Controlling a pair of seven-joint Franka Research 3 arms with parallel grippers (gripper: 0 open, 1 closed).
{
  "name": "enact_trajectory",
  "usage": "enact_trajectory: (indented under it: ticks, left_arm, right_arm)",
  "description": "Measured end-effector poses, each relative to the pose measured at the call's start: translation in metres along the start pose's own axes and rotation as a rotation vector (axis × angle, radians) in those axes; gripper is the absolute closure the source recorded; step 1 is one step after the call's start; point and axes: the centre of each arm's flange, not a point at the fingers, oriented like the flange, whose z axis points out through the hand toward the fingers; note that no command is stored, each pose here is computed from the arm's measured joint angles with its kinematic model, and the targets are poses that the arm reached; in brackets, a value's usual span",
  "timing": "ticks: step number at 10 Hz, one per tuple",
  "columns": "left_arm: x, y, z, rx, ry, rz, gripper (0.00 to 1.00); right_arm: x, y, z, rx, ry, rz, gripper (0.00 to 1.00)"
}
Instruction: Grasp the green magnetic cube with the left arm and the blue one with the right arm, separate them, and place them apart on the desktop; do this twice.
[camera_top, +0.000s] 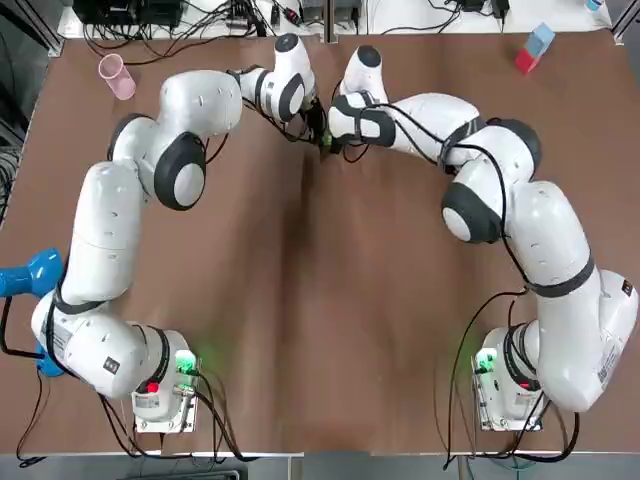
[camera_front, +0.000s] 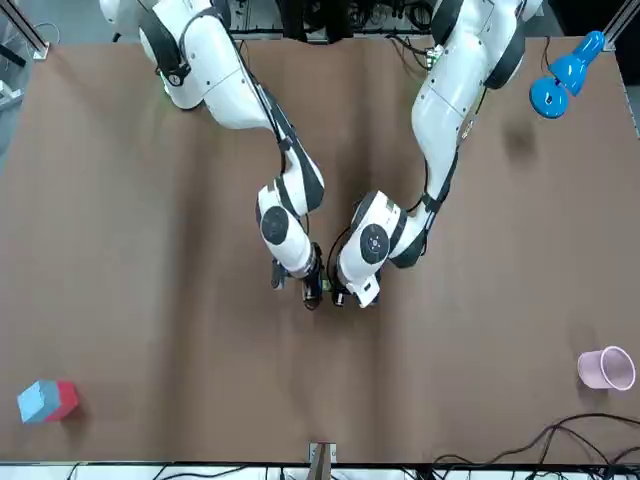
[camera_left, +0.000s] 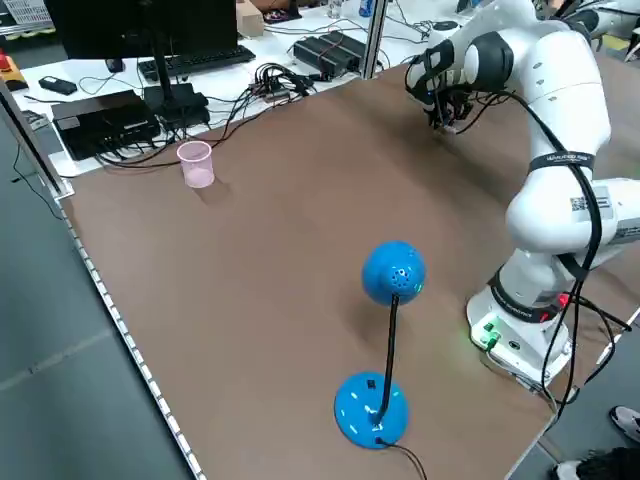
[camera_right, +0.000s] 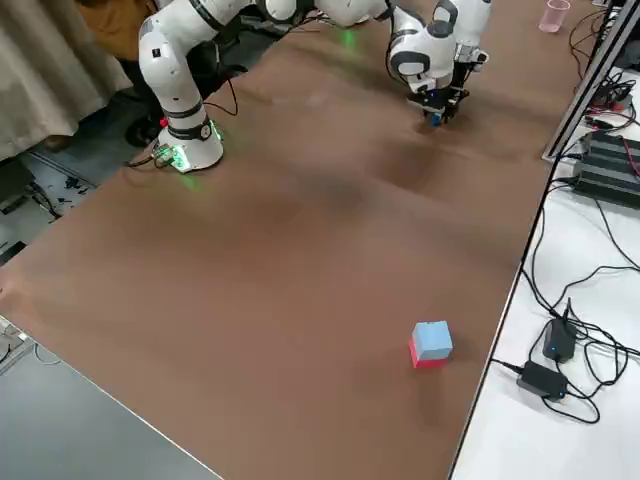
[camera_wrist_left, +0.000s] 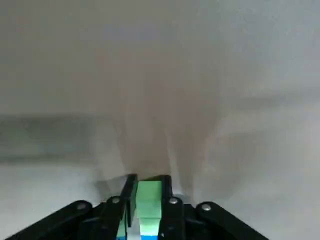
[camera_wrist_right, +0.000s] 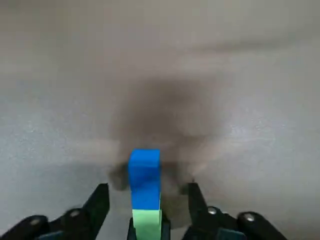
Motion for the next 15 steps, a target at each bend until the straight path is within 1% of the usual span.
enact_trajectory:
  ticks: [1, 2, 3, 4, 11, 13, 15]
  left_arm:
    - [0.0, 0.0, 0.0, 0.0, 0.0, 0.002, 0.77]
    - [0.0, 0.0, 0.0, 0.0, 0.0, 0.003, 0.77]
    - [0.0, 0.0, 0.0, 0.0, 0.0, 0.003, 0.77]
    - [0.0, 0.0, 0.0, 0.0, 0.0, 0.003, 0.77]
    - [0.003, 0.005, -0.004, -0.01, -0.002, 0.006, 0.77]
    - [0.007, 0.011, -0.011, -0.026, 0.002, 0.024, 0.77]
    - [0.023, 0.025, -0.028, -0.056, 0.016, 0.02, 0.77]
  right_arm:
    - [0.0, 0.0, 0.0, 0.001, -0.001, 0.0, 0.36]
    - [-0.001, 0.0, -0.001, 0.0, -0.003, 0.0, 0.54]
    - [-0.002, -0.001, -0.002, 0.006, -0.007, 0.001, 0.7]
    - [-0.002, -0.002, -0.002, 0.014, -0.009, 0.002, 0.76]
    - [0.001, -0.006, -0.003, 0.024, -0.01, 0.006, 0.76]
    - [0.002, -0.007, -0.004, 0.027, -0.009, 0.008, 0.76]
    - [0.003, -0.007, -0.004, 0.027, -0.009, 0.008, 0.76]
